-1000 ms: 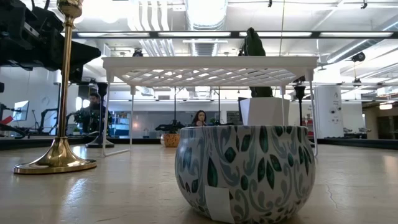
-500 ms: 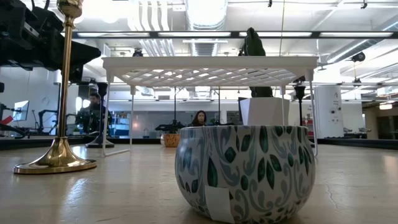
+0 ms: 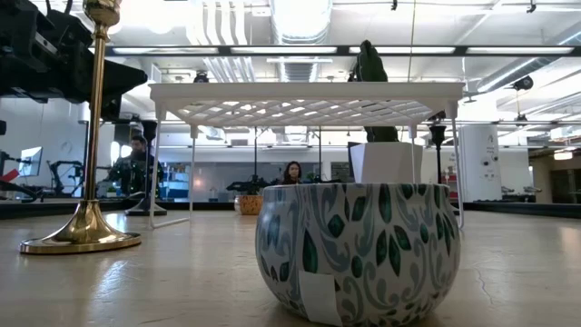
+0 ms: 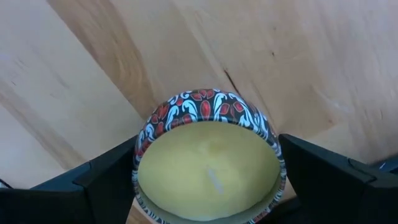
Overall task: Pick & Place candle stick holders
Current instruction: Put the red scented candle on the shelf
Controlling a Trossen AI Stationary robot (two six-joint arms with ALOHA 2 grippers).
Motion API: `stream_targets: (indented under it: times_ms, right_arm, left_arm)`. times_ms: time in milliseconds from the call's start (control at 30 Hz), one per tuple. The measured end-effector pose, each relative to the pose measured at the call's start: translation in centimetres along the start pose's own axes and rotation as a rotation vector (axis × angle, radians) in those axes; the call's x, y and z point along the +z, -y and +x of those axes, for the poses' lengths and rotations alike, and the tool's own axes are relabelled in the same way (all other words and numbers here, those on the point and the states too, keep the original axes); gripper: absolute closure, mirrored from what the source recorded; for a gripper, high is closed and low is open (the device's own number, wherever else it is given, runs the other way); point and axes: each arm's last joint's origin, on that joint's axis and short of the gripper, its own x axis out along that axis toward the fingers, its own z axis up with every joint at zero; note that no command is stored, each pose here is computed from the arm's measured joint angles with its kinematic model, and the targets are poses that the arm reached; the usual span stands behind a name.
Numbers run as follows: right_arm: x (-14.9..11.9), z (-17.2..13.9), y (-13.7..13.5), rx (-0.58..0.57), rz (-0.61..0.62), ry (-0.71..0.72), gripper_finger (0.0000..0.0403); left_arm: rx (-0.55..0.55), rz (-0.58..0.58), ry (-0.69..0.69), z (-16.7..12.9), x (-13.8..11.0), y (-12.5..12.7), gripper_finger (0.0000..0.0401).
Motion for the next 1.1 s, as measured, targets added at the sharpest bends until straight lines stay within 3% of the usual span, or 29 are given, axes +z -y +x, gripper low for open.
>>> stream_targets:
  times_ms: [200, 567, 1100]
  right_arm:
    - [0.0, 0.0, 0.0, 0.000, -0.004, -0.003, 0.0055]
    - [-0.1, 0.0, 0.1, -0.007, -0.024, -0.048, 0.0113]
    - [-0.2, -1.9, 0.0, 0.026, 0.081, -0.061, 0.0113]
  left_arm:
    - [0.000, 0.000, 0.000, 0.0, 0.0, 0.0, 0.0364]
    - [0.000, 0.000, 0.000, 0.0, 0.0, 0.0, 0.0364]
    - [0.000, 0.000, 0.000, 0.0, 0.0, 0.0, 0.0364]
